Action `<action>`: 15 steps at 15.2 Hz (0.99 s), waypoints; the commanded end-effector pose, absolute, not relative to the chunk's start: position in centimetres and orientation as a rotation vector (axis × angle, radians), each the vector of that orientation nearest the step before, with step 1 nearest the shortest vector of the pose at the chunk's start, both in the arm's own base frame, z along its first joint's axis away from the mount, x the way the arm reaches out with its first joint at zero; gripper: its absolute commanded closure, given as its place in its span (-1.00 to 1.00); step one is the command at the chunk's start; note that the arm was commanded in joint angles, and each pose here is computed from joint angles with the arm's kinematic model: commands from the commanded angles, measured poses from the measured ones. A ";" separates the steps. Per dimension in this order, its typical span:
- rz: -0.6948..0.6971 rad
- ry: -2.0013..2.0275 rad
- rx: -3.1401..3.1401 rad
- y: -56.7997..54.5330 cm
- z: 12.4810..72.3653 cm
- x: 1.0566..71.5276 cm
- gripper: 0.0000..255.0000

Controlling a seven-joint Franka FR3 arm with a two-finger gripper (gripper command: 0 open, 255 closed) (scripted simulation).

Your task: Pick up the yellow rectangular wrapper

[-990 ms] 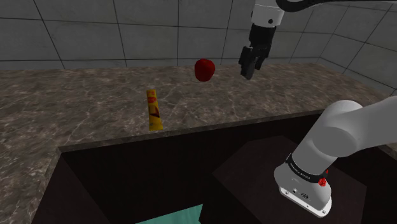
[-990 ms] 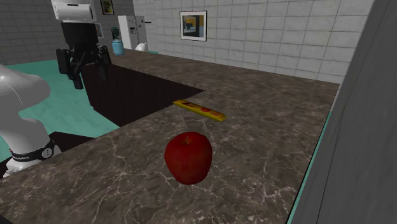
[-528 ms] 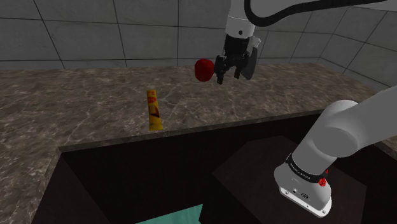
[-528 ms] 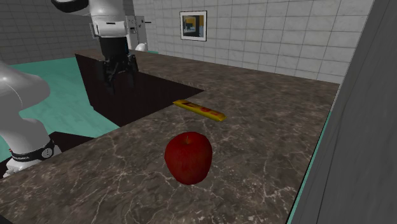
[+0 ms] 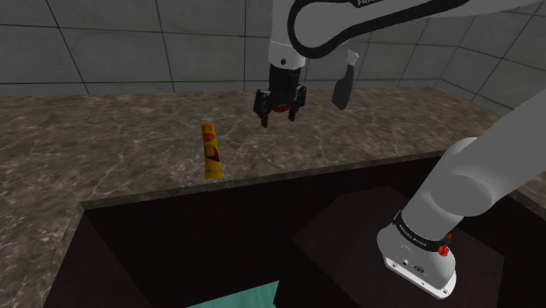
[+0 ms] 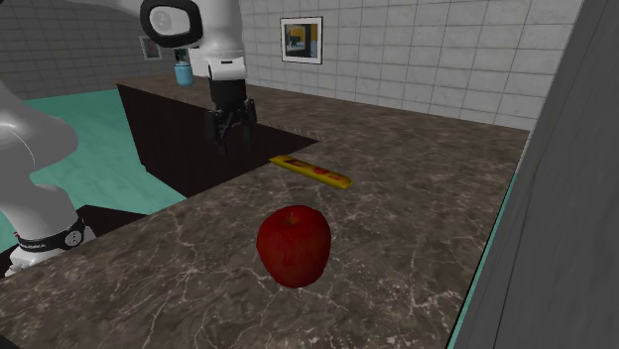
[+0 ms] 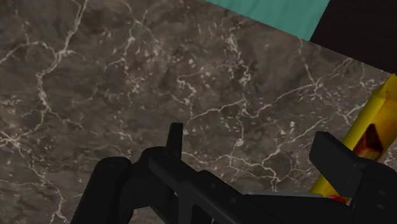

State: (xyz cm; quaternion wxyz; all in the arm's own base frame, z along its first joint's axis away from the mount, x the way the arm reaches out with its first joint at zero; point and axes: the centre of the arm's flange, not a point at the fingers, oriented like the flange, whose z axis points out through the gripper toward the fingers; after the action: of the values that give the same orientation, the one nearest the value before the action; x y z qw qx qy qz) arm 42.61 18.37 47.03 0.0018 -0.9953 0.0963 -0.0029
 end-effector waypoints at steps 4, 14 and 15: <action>-0.011 0.388 -3.094 22.7 44.8 46.9 -1.00; -0.015 0.549 -3.033 30.7 40.3 55.7 -1.00; -0.015 0.565 -3.027 31.5 39.8 56.6 -1.00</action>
State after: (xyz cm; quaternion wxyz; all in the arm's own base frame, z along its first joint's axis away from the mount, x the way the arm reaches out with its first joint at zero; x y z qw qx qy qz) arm 55.84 30.80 40.47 0.0298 -0.9838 0.1769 -0.0049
